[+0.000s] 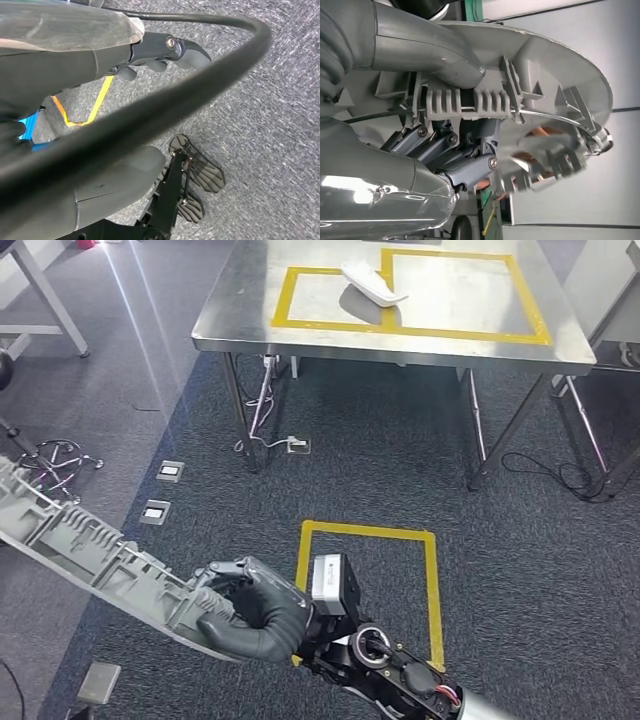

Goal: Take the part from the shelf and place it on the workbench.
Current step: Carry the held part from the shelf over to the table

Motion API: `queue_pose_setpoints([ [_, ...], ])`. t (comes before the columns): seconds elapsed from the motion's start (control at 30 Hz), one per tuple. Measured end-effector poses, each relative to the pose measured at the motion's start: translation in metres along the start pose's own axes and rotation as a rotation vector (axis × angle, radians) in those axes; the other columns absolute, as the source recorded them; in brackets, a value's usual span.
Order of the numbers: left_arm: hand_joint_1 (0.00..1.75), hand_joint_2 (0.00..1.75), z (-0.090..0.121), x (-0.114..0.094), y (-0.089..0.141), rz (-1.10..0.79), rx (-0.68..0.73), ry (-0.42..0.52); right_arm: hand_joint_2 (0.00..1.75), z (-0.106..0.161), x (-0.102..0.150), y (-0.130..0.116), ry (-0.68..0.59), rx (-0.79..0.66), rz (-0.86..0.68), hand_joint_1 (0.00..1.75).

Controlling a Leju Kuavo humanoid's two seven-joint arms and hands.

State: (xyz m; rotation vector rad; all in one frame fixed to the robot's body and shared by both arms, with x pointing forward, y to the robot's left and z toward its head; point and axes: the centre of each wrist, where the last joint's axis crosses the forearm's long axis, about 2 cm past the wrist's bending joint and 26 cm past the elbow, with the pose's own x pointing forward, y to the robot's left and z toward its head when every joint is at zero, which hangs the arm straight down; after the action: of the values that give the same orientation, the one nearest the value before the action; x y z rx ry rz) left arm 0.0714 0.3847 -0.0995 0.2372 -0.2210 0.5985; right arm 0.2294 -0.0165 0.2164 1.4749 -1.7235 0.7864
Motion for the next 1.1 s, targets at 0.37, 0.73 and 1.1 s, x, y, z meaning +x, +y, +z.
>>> queue_pose_setpoints([
  [0.37, 0.00, 1.75, 0.0000, -0.0002, 0.0001, 0.000, 0.000, 0.000, 1.75, 0.0000, -0.0001, 0.0002, 0.000, 0.002, -0.001, 1.71],
  [0.73, 0.00, 1.75, -0.0001, 0.0001, 0.0008, 0.001, 0.001, 0.000, 1.75, 0.0000, 0.0000, -0.0002, -0.004, -0.009, 0.001, 1.71],
  [1.1, 0.00, 1.75, -0.0005, -0.0010, 0.0047, -0.013, -0.003, -0.001, 1.75, 0.0020, -0.0005, -0.0015, -0.005, -0.034, 0.002, 1.71],
])
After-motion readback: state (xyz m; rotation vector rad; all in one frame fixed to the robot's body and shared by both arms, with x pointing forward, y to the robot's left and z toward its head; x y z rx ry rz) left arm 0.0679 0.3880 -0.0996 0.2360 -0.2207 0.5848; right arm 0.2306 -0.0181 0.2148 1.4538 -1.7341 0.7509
